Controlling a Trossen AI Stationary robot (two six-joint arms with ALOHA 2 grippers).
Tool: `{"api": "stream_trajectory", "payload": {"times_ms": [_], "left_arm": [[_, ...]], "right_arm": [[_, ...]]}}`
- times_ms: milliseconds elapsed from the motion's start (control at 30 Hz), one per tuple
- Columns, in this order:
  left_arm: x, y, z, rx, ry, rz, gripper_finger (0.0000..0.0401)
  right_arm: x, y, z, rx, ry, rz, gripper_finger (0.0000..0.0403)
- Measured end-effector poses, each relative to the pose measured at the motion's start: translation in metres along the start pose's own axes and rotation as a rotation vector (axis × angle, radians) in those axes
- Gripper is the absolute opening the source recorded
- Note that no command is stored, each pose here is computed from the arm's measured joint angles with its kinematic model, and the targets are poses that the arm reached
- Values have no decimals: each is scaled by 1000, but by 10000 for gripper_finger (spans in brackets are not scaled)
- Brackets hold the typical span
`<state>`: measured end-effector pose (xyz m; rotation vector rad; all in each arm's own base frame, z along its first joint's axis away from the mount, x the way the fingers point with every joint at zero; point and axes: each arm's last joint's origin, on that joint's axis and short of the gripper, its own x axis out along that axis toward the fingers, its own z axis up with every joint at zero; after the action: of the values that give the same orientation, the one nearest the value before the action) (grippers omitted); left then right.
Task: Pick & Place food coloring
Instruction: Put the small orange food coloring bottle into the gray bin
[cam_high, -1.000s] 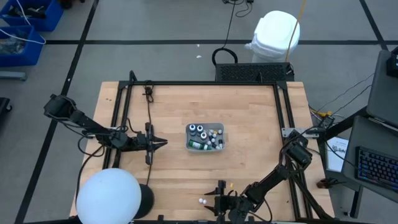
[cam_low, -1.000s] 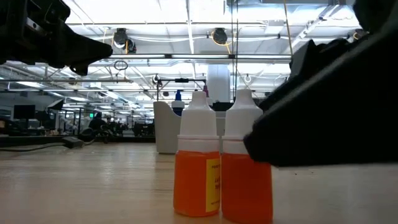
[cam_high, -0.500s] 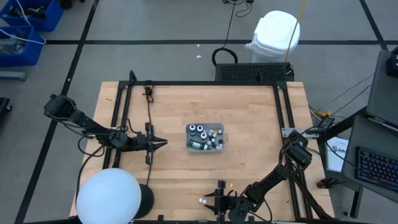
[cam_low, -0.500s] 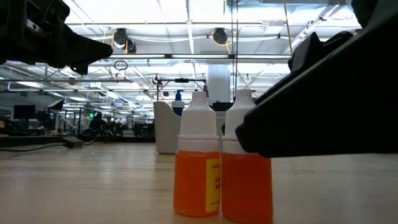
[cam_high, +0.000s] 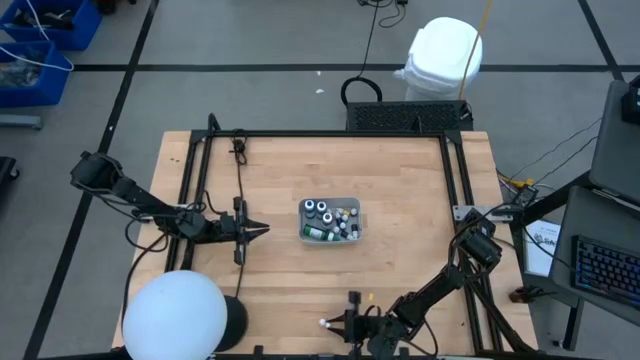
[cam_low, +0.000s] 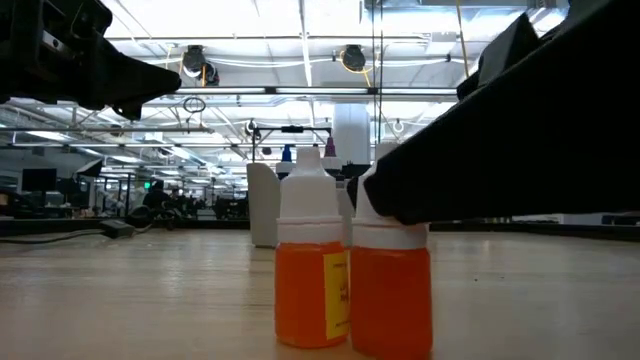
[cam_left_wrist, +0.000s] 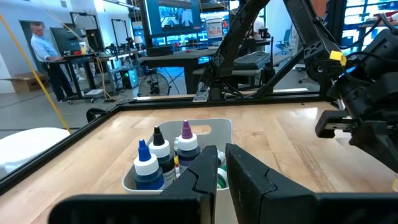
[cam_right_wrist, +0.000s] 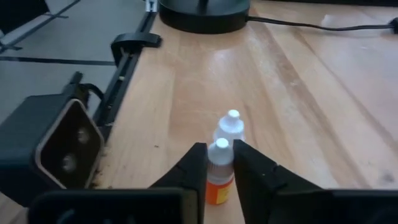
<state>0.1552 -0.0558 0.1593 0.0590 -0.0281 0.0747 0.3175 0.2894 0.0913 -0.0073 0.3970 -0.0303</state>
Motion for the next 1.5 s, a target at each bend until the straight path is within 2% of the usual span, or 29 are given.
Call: {"api": "stream_trajectory", "payload": {"times_ms": [100,267,467,600,767,867,1033,1133,1233,1367,1500], "left_arm": [[0,0,0,0,0,0,42],[0,0,0,13,0,0,42],[0,0,0,29,0,0,42],[0,0,0,30,0,0,42],[0,0,0,30,0,0,42],[0,0,0,38,0,0,42],[0,0,0,90,0,0,42],[0,0,0,98,0,0,42],[0,0,0,97,0,-1,42],[0,0,0,82,0,-3,42],[0,0,0,82,0,-3,42]], "right_arm": [[1,0,1,11,11,36,39],[2,0,1,22,18,51,39],[-4,-6,11,-41,55,35,39],[-23,-17,35,-94,103,-44,39],[-50,-39,65,-162,113,-221,39],[-63,-54,86,-185,96,-294,39],[-76,-84,104,-216,61,-413,40],[-83,-110,105,-197,34,-520,40],[-84,-140,95,-141,24,-572,40],[-75,-182,88,-24,25,-505,40],[-61,-217,82,2,22,-467,40]]}}
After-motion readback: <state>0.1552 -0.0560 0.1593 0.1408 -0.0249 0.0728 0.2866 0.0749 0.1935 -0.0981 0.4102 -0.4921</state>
